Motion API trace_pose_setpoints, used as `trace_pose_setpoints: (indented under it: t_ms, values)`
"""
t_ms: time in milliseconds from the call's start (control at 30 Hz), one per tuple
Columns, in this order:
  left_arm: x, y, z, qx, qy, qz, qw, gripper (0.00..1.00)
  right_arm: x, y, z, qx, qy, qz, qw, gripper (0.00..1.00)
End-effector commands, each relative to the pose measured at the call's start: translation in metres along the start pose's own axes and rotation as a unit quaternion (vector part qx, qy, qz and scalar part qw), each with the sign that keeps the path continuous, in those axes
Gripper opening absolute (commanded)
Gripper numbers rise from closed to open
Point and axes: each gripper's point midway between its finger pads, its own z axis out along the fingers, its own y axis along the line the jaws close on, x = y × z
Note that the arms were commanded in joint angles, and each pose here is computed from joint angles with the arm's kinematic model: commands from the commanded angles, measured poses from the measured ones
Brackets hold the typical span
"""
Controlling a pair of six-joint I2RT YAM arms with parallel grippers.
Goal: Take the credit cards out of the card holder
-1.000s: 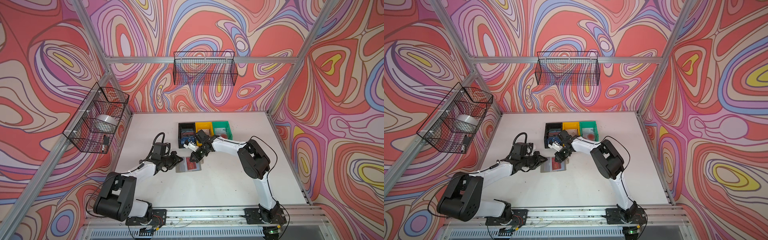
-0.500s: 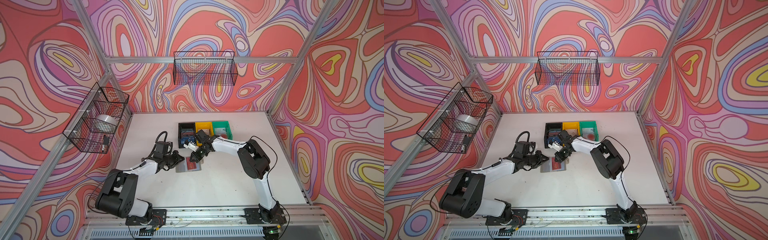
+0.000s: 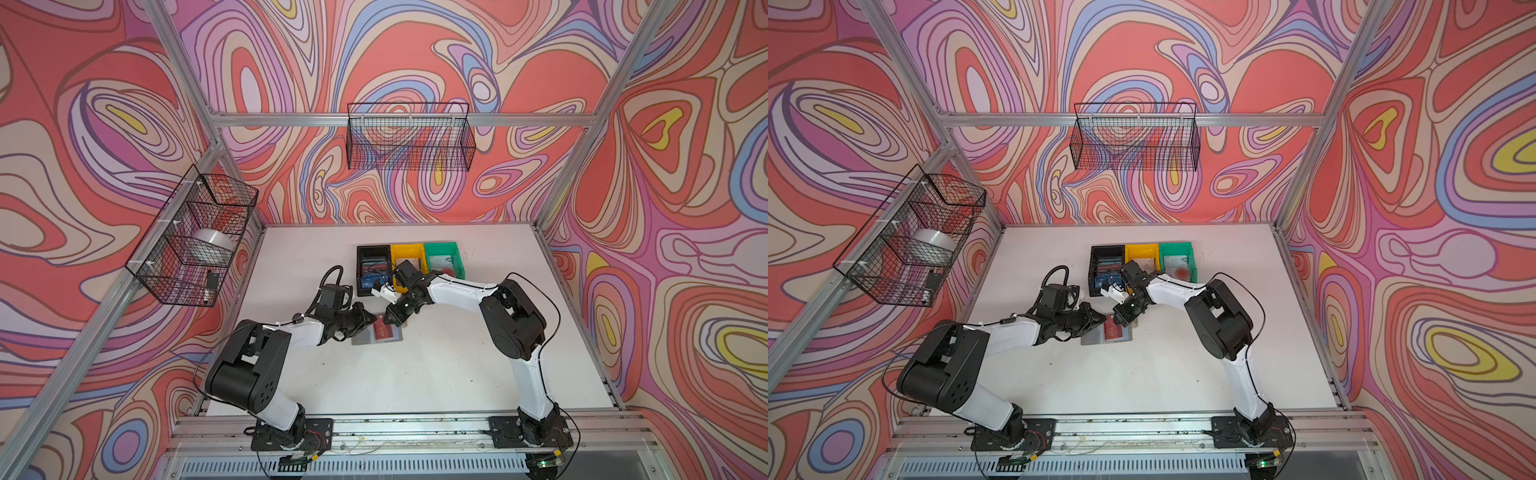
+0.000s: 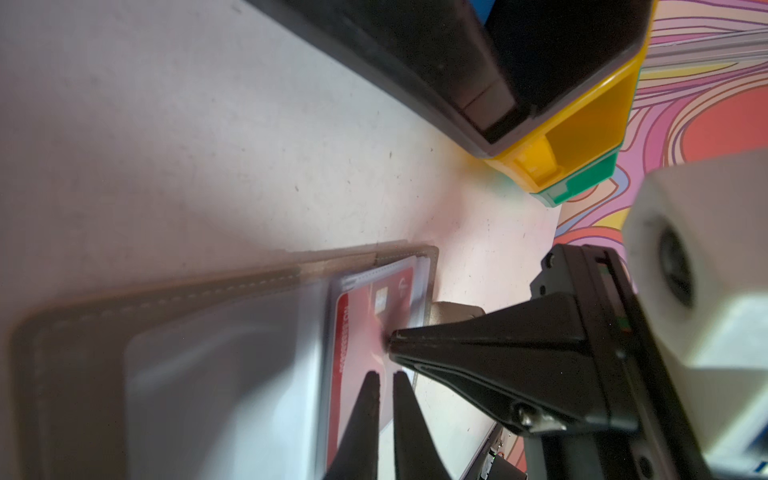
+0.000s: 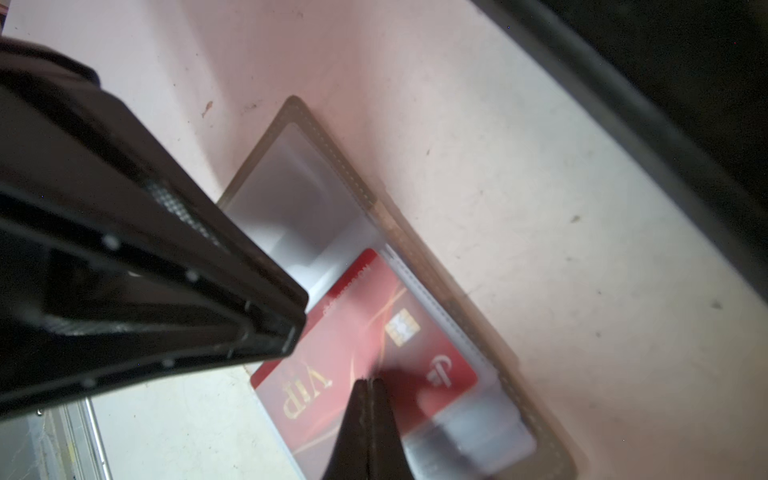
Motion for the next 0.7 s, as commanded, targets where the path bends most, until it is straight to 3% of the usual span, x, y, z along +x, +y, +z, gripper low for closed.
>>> trace_pose_setpoints:
  t_ms: [0,667]
  values:
    - [0.004,0.008,0.004,-0.002,0.004,-0.009,1.0,0.12,0.007,-0.005,-0.011,0.021,0.007,0.007,1.0,0.0]
    - [0.02,0.033,-0.005,-0.051,0.014,-0.014,0.999,0.17,0.03,-0.018,0.009,0.025,0.032,0.028,0.999,0.0]
